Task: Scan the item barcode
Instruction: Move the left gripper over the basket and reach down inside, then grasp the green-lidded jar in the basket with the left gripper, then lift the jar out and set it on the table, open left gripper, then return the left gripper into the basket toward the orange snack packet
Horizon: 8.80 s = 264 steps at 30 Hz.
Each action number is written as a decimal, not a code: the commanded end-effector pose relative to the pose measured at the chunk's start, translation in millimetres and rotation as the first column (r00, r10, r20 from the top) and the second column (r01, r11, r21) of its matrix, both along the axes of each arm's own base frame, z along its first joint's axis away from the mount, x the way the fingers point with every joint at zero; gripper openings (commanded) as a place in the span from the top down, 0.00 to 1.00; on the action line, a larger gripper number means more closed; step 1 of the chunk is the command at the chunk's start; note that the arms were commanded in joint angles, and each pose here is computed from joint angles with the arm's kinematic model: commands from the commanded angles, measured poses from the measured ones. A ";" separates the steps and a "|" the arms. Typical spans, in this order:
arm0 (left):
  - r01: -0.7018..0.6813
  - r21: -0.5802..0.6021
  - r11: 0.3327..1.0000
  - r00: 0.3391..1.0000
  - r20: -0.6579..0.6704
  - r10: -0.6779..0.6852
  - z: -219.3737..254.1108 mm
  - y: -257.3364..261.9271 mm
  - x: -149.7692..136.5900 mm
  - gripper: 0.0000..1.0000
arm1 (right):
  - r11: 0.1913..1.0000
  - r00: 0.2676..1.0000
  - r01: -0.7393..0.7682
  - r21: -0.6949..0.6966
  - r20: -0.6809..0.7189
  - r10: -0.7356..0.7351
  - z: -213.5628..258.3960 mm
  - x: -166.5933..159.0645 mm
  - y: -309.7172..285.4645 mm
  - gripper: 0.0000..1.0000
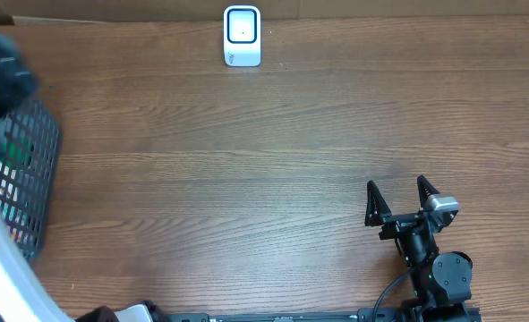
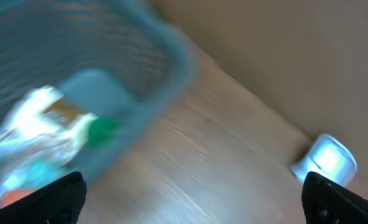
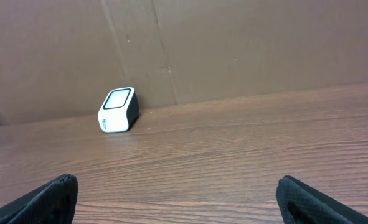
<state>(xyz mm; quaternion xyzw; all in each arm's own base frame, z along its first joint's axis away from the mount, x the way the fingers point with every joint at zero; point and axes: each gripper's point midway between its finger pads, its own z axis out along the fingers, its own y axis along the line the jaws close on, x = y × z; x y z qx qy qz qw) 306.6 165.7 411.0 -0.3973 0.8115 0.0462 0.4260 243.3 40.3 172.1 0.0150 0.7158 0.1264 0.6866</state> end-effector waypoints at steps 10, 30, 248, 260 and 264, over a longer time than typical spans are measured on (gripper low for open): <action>-0.376 -0.144 0.915 0.924 -0.137 0.358 -65.6 109.9 -23.7 0.04 | 1.000 1.000 0.000 -0.004 0.004 0.000 -1.9 -0.1 0.2 0.00; -0.127 -0.323 0.938 0.924 -0.382 -0.006 -213.0 132.5 48.0 0.01 | 1.000 1.000 0.000 -0.004 0.004 0.000 -1.9 -0.1 0.2 0.00; -0.560 -0.391 0.731 0.728 -0.653 0.209 -242.5 171.2 -103.4 0.04 | 1.000 1.000 0.000 -0.003 0.004 0.000 -1.9 -0.1 0.2 0.00; -0.602 -0.380 0.702 0.613 -0.783 0.102 -306.7 154.1 -121.9 0.11 | 1.000 1.000 0.000 -0.004 0.004 0.000 -1.9 -0.1 0.2 0.00; -0.601 -0.386 0.700 0.605 -0.792 0.083 -328.8 148.2 -122.6 0.12 | 1.000 1.000 0.000 -0.004 0.004 0.000 -1.9 -0.1 0.2 0.00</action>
